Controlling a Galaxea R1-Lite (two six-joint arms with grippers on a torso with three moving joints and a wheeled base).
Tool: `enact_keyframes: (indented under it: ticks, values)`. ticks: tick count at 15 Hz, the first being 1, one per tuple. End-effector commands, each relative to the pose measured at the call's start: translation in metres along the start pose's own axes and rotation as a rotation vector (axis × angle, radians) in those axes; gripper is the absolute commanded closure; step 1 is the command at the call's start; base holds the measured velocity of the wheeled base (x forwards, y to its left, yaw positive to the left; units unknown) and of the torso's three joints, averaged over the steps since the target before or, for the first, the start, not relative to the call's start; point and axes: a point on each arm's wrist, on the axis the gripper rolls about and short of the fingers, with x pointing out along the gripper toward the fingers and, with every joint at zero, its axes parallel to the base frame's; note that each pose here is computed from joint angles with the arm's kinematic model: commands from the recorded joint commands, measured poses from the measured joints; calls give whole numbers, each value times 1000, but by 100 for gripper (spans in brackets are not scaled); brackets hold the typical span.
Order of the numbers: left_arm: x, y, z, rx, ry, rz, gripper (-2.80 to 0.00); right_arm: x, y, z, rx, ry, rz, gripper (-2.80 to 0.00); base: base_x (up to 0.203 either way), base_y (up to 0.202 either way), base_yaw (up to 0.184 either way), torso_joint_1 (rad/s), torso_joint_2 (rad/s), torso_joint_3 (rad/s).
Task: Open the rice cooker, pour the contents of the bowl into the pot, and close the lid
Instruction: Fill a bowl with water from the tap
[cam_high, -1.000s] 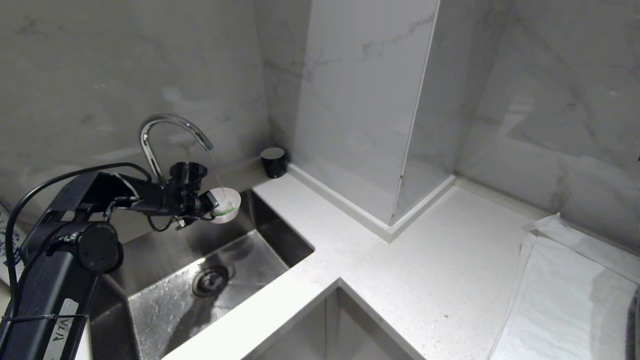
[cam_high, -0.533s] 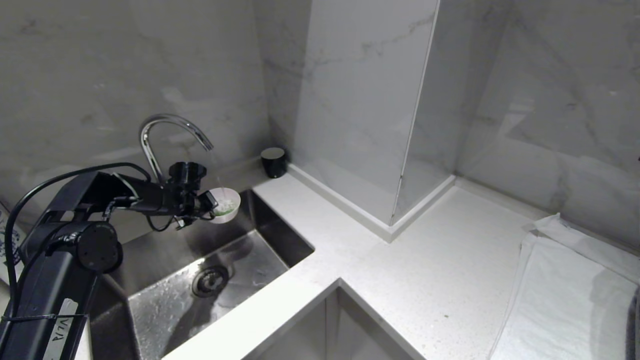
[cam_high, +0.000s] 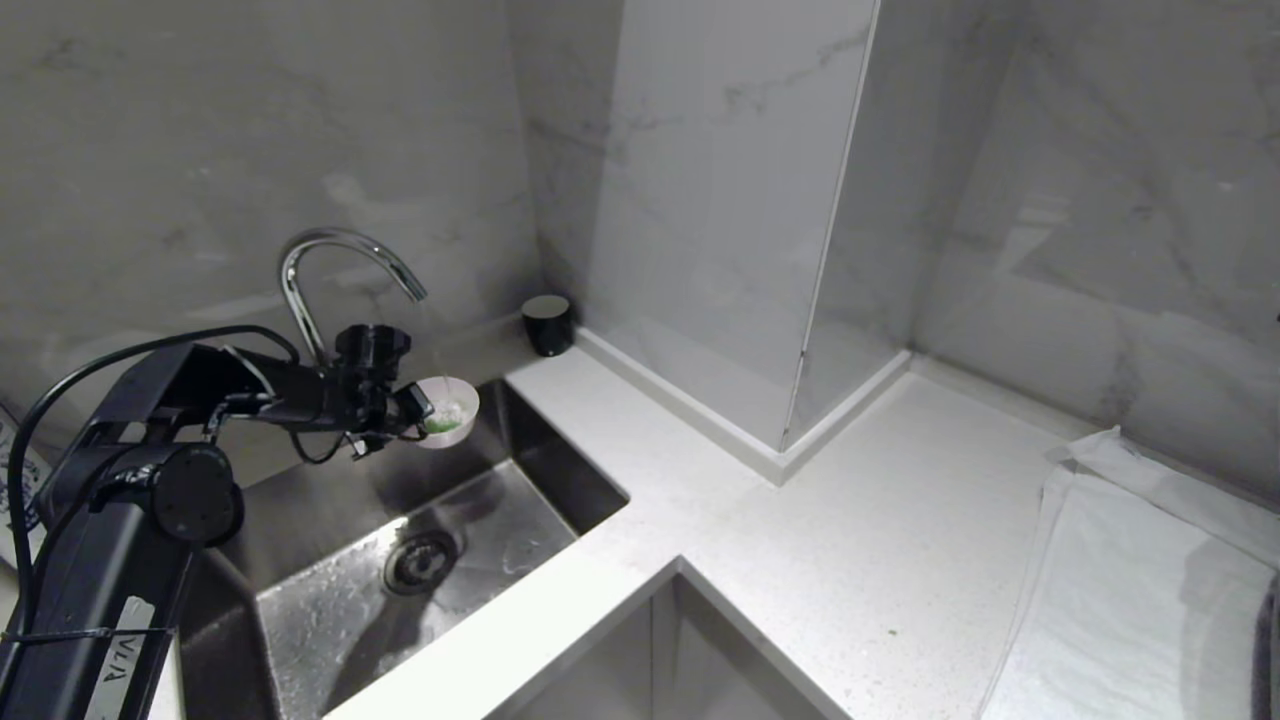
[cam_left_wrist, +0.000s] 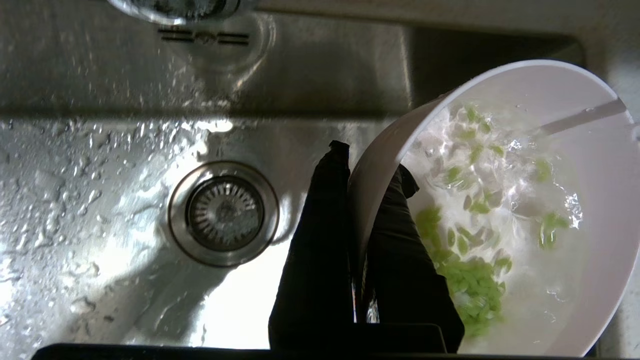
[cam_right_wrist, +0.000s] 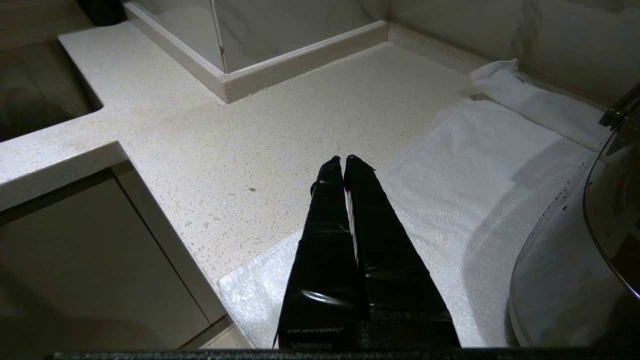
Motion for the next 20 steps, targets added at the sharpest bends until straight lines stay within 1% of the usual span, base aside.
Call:
enact_keyframes:
  ticks: [1,8,10,12,15,20]
  values:
    - [-2,0,0,-2,14,6,0,0,0,0,0,0,1,0,0,0,0,0,0,0]
    - [-2,0,1,-11,13,5,0,0,0,0,0,0,1,0,0,0,0,0,0,0]
    - [-2,2,-1,-11,34,20,0,0,0,0,0,1,1,0,0,0,0,0,0,0]
    - [-8,2,-4,-24,61,33,0,0,0,0,0,1,0,0,0,0,0,0,0,0]
    - [-18,-4,-14,-9,96,32,0,0,0,0,0,1,-1,0,0,0,0,0,0,0]
    - [-39,-19,-34,-7,184,-26,0,0,0,0,0,0,0,0,0,0,0,0,0,0]
